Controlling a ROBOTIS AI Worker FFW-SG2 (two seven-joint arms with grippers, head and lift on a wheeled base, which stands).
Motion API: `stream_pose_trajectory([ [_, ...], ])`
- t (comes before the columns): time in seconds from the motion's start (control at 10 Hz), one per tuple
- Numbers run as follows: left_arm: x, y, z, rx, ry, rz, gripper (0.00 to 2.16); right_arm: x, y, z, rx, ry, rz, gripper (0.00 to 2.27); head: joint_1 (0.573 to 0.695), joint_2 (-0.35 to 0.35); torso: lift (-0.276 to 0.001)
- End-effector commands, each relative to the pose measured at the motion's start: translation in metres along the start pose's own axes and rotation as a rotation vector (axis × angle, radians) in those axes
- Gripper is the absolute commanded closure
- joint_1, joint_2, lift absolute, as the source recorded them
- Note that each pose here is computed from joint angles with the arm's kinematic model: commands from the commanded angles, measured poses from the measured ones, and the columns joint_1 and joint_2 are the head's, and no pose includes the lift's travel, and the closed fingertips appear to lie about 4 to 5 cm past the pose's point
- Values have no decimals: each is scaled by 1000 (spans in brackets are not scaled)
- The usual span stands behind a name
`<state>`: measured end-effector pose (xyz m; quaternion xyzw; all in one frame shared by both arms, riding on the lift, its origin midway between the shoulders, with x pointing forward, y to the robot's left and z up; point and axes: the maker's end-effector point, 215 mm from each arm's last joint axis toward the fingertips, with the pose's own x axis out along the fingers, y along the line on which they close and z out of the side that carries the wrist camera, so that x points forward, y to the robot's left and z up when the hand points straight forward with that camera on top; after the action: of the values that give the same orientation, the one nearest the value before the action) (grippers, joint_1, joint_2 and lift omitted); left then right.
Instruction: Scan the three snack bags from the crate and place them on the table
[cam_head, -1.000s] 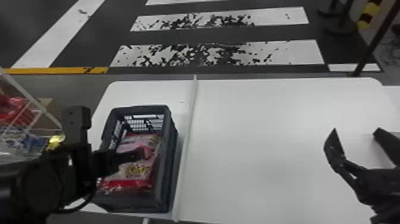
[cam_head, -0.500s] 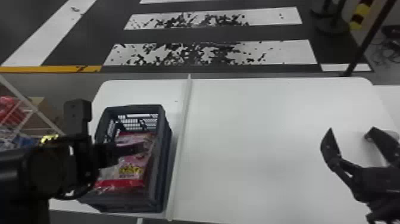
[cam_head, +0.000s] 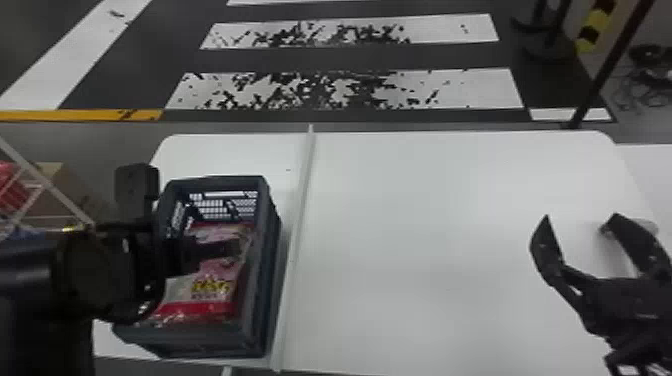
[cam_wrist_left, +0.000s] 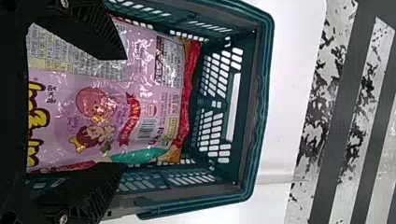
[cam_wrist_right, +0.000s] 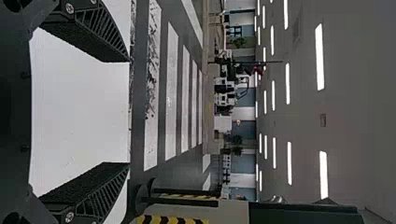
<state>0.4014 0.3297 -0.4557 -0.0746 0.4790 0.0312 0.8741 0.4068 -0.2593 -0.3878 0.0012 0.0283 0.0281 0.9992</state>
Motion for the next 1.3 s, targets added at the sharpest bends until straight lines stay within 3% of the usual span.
stream_pose_trajectory([
  [0.0,5,1,-2,11,13,19,70,1,-3,-4,-3,7,-1,97,695,100,-62],
  [0.5,22,11,-28,-25,87,20,140,-2,-8,-9,-13,14,-10,97,695,95,-62],
  [0.7,28,12,-35,-41,109,0,637,-4,-10,-16,-18,26,-11,97,695,98,-62],
  [0.8,32,15,-45,-49,134,0,1298,-5,-12,-17,-20,26,-11,97,695,93,-62],
  [0.9,35,17,-50,-51,147,1,1720,-6,-12,-16,-20,20,-11,97,695,93,-62],
  [1.0,34,21,-49,-53,145,14,1912,-9,-13,-15,-20,15,-14,97,695,94,-62],
  [1.2,18,25,-39,-44,95,30,1916,-12,-12,-14,-14,10,-16,97,695,102,-62],
])
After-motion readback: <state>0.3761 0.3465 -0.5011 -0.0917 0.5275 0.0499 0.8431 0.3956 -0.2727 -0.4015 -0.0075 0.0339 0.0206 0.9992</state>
